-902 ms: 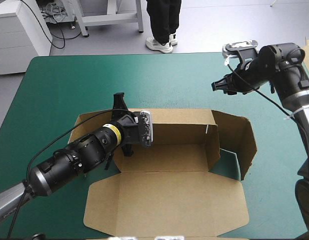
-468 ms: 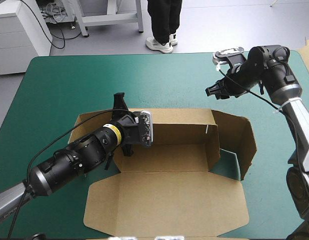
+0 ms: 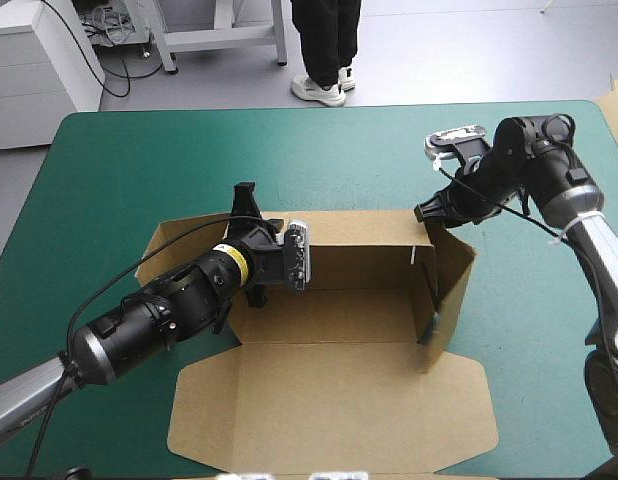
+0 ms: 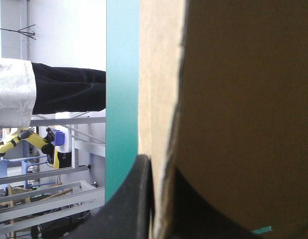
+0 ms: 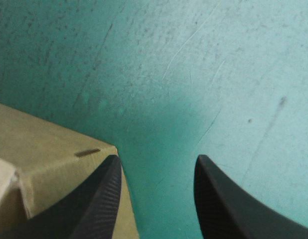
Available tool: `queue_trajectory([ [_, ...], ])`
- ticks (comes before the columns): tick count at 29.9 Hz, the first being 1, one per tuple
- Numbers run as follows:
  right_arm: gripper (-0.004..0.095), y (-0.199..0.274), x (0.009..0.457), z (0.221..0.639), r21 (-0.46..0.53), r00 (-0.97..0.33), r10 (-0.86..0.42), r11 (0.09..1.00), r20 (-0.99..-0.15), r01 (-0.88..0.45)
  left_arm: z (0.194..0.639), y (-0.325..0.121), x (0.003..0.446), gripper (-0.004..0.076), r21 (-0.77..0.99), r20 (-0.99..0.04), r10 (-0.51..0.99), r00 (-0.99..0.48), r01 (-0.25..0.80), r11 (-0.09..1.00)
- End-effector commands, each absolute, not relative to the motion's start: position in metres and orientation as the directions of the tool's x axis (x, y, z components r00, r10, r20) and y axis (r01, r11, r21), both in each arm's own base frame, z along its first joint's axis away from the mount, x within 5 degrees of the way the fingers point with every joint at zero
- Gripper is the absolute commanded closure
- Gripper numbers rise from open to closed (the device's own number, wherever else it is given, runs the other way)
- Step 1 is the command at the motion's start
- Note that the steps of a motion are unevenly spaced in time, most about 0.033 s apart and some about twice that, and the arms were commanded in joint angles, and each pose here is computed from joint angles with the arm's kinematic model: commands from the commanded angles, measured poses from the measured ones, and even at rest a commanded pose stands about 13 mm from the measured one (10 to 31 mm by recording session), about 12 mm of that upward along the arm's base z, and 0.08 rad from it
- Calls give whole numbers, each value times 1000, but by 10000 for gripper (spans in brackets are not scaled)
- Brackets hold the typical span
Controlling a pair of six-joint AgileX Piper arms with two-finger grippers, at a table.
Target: Fold the box
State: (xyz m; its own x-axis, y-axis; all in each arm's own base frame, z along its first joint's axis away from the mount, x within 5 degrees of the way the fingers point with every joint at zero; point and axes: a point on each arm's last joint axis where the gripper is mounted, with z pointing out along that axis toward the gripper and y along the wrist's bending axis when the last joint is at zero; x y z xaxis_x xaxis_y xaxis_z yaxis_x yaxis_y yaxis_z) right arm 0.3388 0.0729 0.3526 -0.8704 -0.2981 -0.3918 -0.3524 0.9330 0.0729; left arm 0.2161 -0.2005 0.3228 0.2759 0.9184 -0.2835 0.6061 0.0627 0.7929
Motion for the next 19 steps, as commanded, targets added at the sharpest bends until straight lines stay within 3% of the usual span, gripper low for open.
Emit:
queue_trajectory([
  [1, 479, 67, 314, 379, 69, -840, -298, 928, -454, -367, 322, -205, 212, 732, 747, -359, 901, 242, 653, 123],
  [11, 479, 65, 273, 371, 92, -825, -360, 894, -436, -439, 321, -205, 212, 732, 746, -355, 904, 237, 655, 122],
  [19, 479, 69, 238, 373, 149, -767, -418, 825, -487, -545, 315, -204, 207, 732, 692, -354, 912, 206, 714, 107],
])
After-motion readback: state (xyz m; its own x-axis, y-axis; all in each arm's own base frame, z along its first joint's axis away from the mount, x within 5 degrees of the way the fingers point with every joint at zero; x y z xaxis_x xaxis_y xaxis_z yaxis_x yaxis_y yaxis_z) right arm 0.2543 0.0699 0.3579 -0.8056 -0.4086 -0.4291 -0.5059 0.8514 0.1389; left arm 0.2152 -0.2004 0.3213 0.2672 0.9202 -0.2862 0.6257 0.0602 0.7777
